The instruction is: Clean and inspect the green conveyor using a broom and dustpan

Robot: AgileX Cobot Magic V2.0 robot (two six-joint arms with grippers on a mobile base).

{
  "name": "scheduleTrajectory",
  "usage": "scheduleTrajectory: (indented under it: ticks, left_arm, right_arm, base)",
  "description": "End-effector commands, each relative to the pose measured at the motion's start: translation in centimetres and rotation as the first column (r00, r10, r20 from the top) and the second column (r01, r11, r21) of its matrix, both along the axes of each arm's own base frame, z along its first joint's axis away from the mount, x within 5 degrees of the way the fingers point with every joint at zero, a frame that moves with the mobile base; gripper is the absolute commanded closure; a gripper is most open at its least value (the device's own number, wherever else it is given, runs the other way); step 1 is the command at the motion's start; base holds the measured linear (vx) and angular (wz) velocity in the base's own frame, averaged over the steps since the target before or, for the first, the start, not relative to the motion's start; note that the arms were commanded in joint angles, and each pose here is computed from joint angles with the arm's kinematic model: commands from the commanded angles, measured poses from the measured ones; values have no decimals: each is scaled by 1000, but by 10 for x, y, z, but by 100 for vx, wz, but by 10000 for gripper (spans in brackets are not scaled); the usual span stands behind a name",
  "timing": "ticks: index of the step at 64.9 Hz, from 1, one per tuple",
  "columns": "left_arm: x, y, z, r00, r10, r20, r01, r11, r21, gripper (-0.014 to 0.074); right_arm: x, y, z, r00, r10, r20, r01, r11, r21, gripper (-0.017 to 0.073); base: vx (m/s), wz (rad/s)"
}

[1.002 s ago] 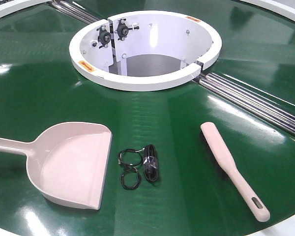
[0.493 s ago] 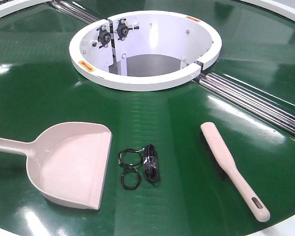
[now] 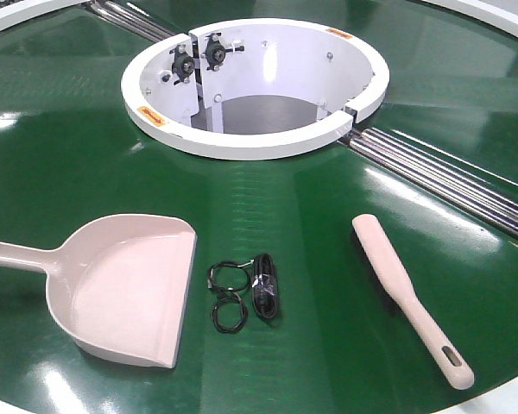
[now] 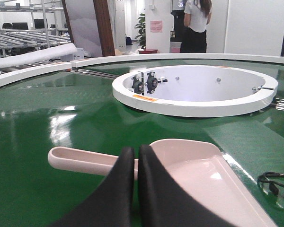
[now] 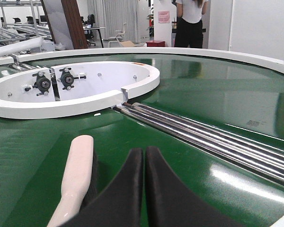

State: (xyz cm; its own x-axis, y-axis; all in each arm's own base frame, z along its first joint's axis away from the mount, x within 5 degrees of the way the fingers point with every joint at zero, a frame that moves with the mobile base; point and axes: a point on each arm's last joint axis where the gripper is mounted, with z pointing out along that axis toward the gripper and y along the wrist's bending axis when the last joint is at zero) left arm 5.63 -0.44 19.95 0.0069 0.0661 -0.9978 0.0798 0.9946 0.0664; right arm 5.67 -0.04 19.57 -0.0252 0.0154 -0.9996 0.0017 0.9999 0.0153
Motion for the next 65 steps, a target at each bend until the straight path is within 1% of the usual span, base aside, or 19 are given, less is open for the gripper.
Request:
scheduleTrajectory:
  ticks: [1, 6, 10, 15, 20, 28, 35, 38, 56, 65]
  left_arm:
    - [-7, 0, 37, 987, -1, 162, 6, 1000, -30, 601]
    - [-11, 1, 59, 982, 0, 189, 6, 999, -32, 601]
    - [-11, 1, 77, 986, 1, 168, 4, 1000, -31, 600]
    - [-5, 1, 92, 998, 4, 65, -3, 1000, -20, 600]
    - [2, 1, 101, 999, 8, -43, -8, 1000, 0, 600]
    - [18, -1, 106, 977, 11, -214, -10, 1000, 9, 600]
    - [26, -1, 102, 954, 11, -301, -10, 1000, 7, 600]
    - [28, -2, 100, 948, 12, -319, -10, 1000, 8, 600]
    - [28, -2, 97, 943, 12, -332, -10, 1000, 9, 596]
    - [28, -2, 98, 942, 13, -337, -9, 1000, 11, 552]
  right_arm:
    - [-1, 0, 6, 997, 3, 79, -2, 1000, -2, 568]
    - [-1, 0, 6, 997, 3, 79, -2, 1000, -2, 568]
    - [-1, 0, 6, 997, 3, 79, -2, 1000, -2, 568]
    - [-1, 0, 6, 997, 3, 79, -2, 1000, -2, 568]
    - [-1, 0, 6, 997, 3, 79, -2, 1000, -2, 568]
    - [-1, 0, 6, 997, 3, 79, -2, 1000, -2, 568]
    - [-1, 0, 6, 997, 3, 79, -2, 1000, -2, 568]
    - [-1, 0, 6, 997, 3, 79, -2, 1000, -2, 568]
    - [-1, 0, 6, 997, 3, 79, -2, 1000, -2, 568]
    - [-1, 0, 6, 997, 3, 79, -2, 1000, -2, 568]
  base:
    - [0, 0]
    - [0, 0]
    - [0, 0]
    - [0, 0]
    - [0, 0]
    - [0, 0]
    - [0, 0]
    - [0, 0]
    - [0, 0]
    - [0, 0]
